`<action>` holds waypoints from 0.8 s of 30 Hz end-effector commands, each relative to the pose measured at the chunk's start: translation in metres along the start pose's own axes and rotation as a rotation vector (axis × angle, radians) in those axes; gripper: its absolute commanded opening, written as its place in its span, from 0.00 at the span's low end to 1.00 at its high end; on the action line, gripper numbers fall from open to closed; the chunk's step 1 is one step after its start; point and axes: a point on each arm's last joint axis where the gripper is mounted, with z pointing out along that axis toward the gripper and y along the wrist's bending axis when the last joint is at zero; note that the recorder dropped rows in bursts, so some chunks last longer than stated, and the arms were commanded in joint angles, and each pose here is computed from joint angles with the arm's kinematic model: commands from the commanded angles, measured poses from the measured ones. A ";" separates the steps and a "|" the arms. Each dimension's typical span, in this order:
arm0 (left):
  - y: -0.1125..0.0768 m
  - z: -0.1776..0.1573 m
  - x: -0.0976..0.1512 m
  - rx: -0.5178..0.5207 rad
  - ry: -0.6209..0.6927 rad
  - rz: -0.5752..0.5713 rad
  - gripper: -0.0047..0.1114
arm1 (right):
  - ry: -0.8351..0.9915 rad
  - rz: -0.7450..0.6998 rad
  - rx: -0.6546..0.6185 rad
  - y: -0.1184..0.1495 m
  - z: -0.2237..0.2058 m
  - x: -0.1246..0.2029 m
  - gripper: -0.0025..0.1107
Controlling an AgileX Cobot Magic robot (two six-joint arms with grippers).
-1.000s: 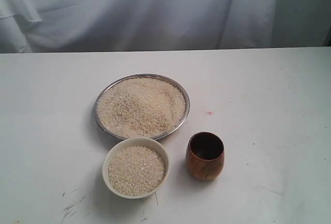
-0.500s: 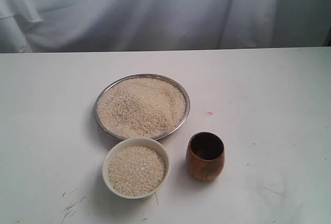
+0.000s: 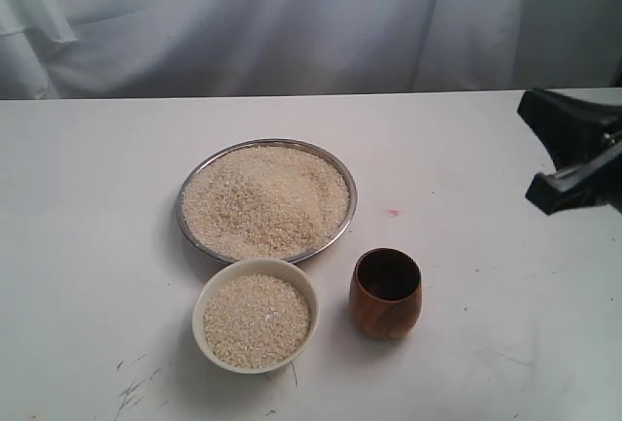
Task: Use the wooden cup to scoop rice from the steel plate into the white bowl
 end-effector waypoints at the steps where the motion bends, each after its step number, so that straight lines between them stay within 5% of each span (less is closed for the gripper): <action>1: 0.000 0.000 0.001 -0.001 -0.006 -0.002 0.04 | 0.019 -0.018 0.040 0.000 -0.012 0.033 0.02; 8: 0.000 0.000 0.001 -0.001 -0.006 -0.002 0.04 | 0.245 -0.100 -0.142 0.011 -0.010 0.067 0.05; 11: 0.000 0.000 0.001 -0.001 -0.006 -0.002 0.04 | 0.302 -0.124 -0.195 0.015 -0.011 0.074 0.16; 18: 0.000 0.000 0.001 -0.001 -0.006 -0.002 0.04 | 0.331 -0.154 -0.238 0.018 -0.013 0.077 0.64; 24: 0.000 0.000 0.001 -0.001 -0.006 -0.002 0.04 | 0.400 -0.207 -0.280 0.020 -0.016 0.083 0.70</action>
